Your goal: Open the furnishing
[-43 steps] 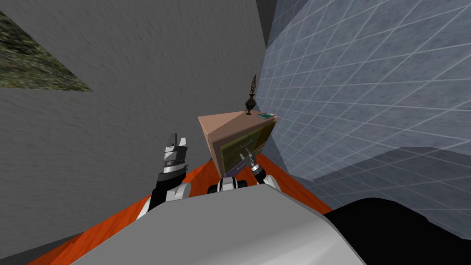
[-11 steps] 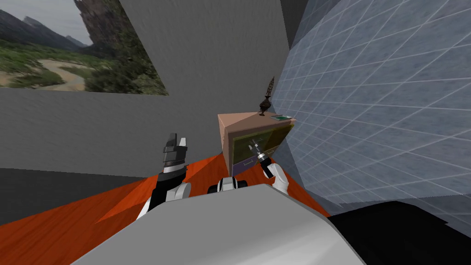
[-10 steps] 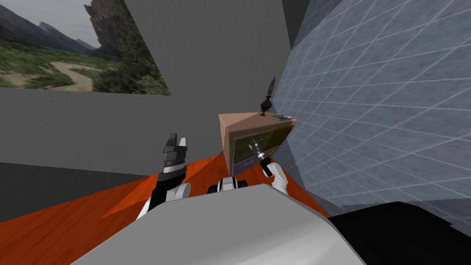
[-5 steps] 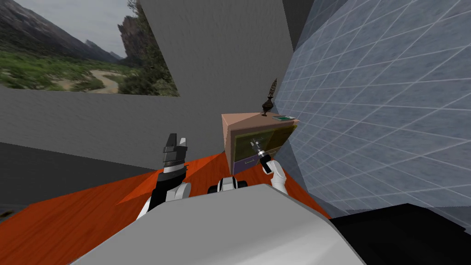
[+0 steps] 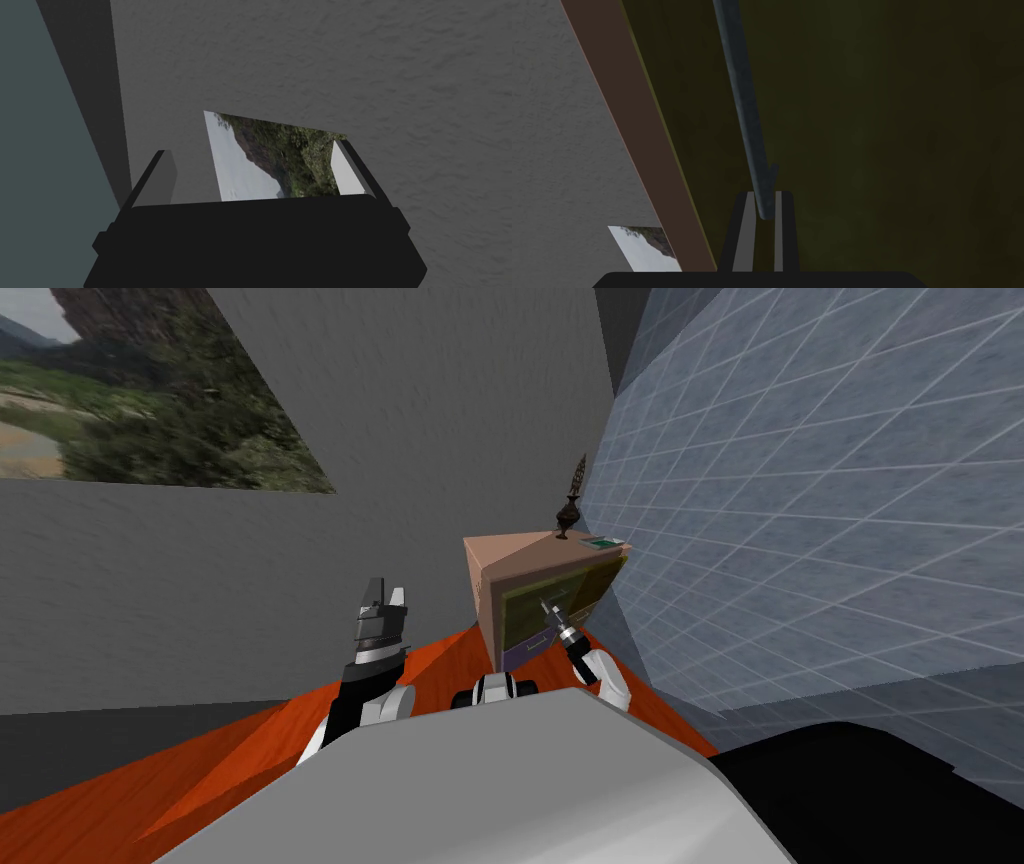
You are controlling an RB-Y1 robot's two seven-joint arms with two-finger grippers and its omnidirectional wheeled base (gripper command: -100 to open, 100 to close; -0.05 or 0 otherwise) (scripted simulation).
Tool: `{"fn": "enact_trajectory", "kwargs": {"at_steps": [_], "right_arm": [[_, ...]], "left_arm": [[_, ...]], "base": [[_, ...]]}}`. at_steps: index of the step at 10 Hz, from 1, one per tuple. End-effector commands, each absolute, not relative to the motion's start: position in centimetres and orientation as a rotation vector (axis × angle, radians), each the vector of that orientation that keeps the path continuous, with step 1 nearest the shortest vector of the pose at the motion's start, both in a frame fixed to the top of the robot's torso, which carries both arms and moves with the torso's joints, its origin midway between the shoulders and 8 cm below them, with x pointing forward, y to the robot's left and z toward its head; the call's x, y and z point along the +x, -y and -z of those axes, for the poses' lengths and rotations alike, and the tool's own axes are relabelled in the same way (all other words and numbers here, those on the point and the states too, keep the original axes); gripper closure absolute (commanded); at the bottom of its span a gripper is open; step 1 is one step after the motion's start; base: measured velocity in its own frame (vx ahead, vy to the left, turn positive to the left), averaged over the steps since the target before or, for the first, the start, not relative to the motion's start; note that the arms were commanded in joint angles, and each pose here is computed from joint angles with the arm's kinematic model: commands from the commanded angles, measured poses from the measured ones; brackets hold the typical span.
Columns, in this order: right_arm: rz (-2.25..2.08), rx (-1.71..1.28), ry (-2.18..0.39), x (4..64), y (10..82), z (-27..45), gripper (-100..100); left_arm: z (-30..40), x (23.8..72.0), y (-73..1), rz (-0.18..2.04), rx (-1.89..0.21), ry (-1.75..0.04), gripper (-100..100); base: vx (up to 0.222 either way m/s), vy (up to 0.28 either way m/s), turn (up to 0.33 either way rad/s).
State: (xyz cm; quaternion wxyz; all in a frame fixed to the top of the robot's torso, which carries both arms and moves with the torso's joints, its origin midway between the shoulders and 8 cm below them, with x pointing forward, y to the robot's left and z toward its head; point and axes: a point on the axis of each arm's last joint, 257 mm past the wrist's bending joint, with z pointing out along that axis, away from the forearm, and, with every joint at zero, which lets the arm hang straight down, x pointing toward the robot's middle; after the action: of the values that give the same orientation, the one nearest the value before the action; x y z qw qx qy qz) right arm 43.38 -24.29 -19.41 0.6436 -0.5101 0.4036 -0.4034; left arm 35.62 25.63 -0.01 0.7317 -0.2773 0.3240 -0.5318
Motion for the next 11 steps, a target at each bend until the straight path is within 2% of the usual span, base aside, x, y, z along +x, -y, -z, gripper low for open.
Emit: {"fn": "enact_trajectory", "kwargs": {"at_steps": [1,2,4,10,11], "right_arm": [[0.865,-1.179,-0.876,41.0,22.3,19.2,100],[0.844,-1.185,-0.860,40.0,21.5,19.2,100],[0.864,-1.181,-0.874,41.4,23.3,19.1,100],[0.931,-1.150,-0.925,44.6,29.9,17.6,100],[0.923,-1.159,-0.932,44.1,29.3,18.4,100]], "left_arm": [[0.0,35.6,-25.6,1.170,-0.610,-0.713,0],[0.0,35.6,-25.6,1.170,-0.610,-0.713,0],[0.0,35.6,-25.6,1.171,-0.610,-0.713,0],[0.0,35.6,-25.6,1.171,-0.610,-0.713,0],[0.0,35.6,-25.6,1.171,-0.610,-0.713,0]], "base": [[0.125,0.014,-0.206],[0.136,0.028,-0.276],[-0.025,0.020,0.051],[-0.214,0.004,0.165],[-0.087,0.016,-0.008]]}}
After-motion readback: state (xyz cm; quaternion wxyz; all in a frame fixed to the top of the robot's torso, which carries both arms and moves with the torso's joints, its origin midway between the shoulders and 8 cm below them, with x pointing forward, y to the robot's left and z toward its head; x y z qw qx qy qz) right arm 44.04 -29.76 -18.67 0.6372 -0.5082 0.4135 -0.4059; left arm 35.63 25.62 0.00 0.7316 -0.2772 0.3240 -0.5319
